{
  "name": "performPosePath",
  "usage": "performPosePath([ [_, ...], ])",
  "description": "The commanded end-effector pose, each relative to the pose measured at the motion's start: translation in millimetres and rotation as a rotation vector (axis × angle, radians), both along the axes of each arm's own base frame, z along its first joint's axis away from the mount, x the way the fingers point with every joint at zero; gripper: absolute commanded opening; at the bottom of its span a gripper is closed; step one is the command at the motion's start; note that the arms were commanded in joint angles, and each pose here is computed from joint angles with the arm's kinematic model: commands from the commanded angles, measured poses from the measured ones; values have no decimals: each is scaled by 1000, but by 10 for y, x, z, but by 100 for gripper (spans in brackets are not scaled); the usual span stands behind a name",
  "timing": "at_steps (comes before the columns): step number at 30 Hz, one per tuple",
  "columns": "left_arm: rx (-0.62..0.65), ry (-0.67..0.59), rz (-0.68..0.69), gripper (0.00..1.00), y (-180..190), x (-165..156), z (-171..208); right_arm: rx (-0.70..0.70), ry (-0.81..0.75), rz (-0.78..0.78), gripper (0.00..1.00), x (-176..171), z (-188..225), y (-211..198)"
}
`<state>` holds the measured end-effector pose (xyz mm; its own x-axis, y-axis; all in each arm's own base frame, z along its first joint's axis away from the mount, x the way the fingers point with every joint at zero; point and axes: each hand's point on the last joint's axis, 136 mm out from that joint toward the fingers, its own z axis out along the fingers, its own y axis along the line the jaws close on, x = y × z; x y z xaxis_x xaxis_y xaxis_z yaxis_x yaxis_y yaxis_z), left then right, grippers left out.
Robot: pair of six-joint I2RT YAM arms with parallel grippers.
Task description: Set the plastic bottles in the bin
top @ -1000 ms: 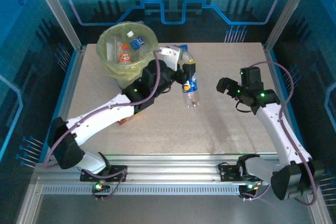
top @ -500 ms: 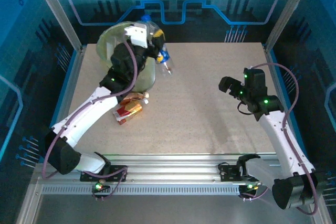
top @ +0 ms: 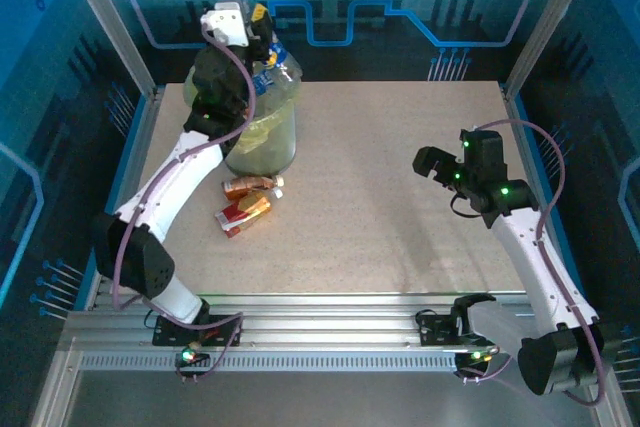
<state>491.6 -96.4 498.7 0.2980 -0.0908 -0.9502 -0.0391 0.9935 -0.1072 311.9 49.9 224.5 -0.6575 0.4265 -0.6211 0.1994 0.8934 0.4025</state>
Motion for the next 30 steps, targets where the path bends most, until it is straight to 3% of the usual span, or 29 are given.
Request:
performPosePath([
  [1, -22, -65, 145, 26, 339, 32, 219, 23, -54, 22, 100, 31, 175, 42],
  [10, -136, -66, 315, 27, 679, 191, -45, 29, -58, 37, 100, 44, 175, 78],
  [18, -287, -42, 377, 27, 788, 322, -375, 31, -51, 54, 100, 39, 147, 110],
  [30, -348, 23, 501, 30, 931, 320, -883, 37, -43, 69, 100, 62, 97, 141],
])
